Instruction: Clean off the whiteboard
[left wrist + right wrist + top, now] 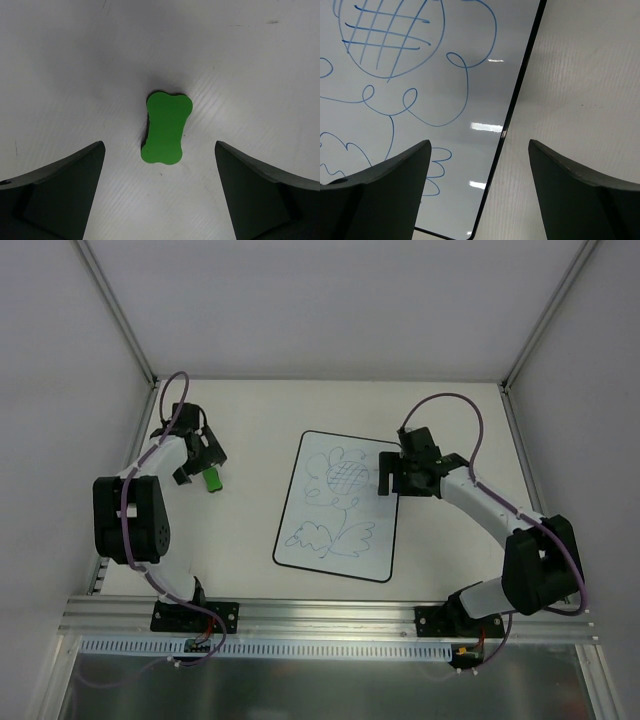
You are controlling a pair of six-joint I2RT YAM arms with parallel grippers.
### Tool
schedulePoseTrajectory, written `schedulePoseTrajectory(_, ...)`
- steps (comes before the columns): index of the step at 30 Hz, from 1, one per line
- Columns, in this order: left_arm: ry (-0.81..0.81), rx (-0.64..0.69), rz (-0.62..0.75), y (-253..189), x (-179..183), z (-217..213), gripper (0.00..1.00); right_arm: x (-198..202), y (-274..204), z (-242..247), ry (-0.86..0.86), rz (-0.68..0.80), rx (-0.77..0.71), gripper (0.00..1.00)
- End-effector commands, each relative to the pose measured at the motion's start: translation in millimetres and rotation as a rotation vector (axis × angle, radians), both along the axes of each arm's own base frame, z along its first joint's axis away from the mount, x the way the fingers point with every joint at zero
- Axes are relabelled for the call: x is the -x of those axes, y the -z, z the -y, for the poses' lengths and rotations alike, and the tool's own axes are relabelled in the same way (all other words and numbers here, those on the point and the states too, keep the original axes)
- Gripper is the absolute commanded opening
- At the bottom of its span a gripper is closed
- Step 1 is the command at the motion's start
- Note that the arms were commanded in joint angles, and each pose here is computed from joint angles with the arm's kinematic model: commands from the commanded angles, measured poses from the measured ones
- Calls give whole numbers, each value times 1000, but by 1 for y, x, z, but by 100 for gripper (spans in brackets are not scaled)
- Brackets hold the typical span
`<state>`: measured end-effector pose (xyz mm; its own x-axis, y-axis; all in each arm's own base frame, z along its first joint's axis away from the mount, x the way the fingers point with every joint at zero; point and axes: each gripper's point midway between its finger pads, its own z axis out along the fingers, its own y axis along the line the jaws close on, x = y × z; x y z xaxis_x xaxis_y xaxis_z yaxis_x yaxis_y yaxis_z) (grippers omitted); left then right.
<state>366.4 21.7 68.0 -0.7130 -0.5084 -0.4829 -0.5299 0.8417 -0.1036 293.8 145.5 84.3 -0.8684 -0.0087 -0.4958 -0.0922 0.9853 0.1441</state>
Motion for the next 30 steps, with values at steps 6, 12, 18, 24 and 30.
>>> schedulePoseTrajectory(6,-20,27,-33,14,-7,1,77,-12,-17,-1,28,75,-79,83)
schedulePoseTrajectory(12,9,33,-63,25,-9,4,65,-12,-15,-1,34,71,-86,83)
schedulePoseTrajectory(18,18,29,-80,31,-10,4,52,-11,-14,3,46,74,-90,83)
schedulePoseTrajectory(24,34,17,-87,34,-15,2,53,-12,-17,6,66,89,-96,83)
schedulePoseTrajectory(30,54,19,-92,35,-12,5,24,-12,-4,21,160,65,-88,81)
